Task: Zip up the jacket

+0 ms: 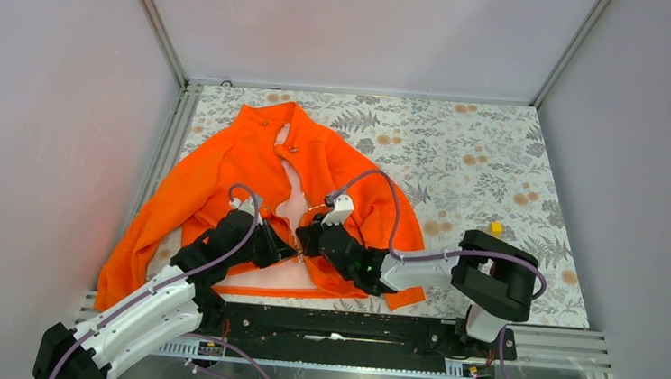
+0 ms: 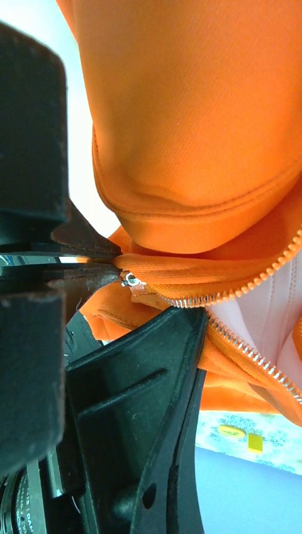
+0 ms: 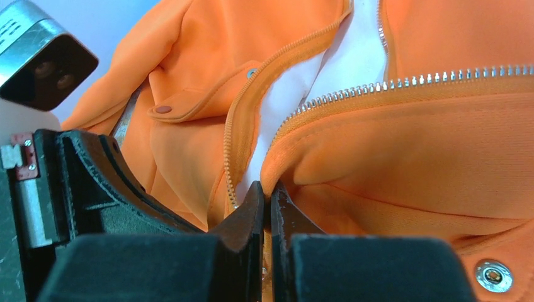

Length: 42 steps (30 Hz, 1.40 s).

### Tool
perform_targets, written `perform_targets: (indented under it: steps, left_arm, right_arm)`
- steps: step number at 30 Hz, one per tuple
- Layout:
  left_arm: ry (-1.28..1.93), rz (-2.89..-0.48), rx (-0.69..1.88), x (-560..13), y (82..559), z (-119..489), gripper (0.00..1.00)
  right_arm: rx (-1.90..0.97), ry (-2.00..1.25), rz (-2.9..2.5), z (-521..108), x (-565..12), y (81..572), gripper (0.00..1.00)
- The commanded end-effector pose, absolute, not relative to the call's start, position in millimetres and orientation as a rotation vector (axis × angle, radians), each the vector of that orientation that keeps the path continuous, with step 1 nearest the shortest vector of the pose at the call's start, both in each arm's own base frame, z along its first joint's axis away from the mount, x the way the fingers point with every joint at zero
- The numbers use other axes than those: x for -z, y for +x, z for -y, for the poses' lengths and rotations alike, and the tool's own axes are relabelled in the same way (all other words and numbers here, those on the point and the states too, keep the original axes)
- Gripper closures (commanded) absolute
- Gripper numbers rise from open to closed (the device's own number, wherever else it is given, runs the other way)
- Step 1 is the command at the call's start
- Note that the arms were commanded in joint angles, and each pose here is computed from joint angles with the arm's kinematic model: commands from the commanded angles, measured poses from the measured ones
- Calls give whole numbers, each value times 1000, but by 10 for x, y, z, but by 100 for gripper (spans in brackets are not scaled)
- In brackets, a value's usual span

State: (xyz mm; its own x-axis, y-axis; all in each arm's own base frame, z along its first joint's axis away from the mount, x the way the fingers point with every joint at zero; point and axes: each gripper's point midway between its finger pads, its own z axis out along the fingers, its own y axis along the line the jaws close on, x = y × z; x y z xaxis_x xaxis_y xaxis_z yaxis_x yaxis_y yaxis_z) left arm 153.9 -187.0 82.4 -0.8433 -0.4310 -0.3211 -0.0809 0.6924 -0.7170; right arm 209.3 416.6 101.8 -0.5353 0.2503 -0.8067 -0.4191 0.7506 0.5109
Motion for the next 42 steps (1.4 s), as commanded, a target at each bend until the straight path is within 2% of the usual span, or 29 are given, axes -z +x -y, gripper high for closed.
perform_targets:
  steps: [1,4,5,9,14,17,22,28,32,39,42]
  left_arm:
    - [-386,-2543,938,-647,1344,1788,100]
    - [-381,-2503,974,-736,1377,1817,100]
    - [-369,-2485,1004,-781,1381,1844,100]
    - [-357,-2444,1114,-927,1369,1948,100]
    - [-372,-2501,1158,-920,1316,2022,100]
    - [-399,-2579,1199,-840,1241,2092,100]
    - [-399,-2660,1286,-788,1100,2174,100]
    - [-380,-2697,1314,-816,1009,2167,100]
    - [-358,-2730,1268,-823,972,2108,100]
    - [-394,-2727,1303,-908,913,2085,100]
    - [-406,-2728,1308,-920,901,2079,100]
  right_arm:
    - [-988,65,-1909,-4343,-1430,2375,100]
    - [-1043,-93,-1889,-4372,-1512,2237,100]
    - [-1052,-178,-1886,-4363,-1509,2153,95]
    - [-1008,-565,-1942,-4207,-1292,1779,63]
    - [-941,-868,-2008,-3797,-1163,1411,37]
    - [-910,-992,-1981,-3554,-1240,1269,24]
    - [-978,-1266,-1790,-3422,-1290,948,12]
    - [-986,-1368,-1359,-3646,-1438,766,13]
    - [-909,-1373,-1187,-3839,-1475,734,18]
    - [-777,-1353,-1071,-4060,-1429,664,31]
    - [-768,-1264,-1081,-4066,-1450,702,43]
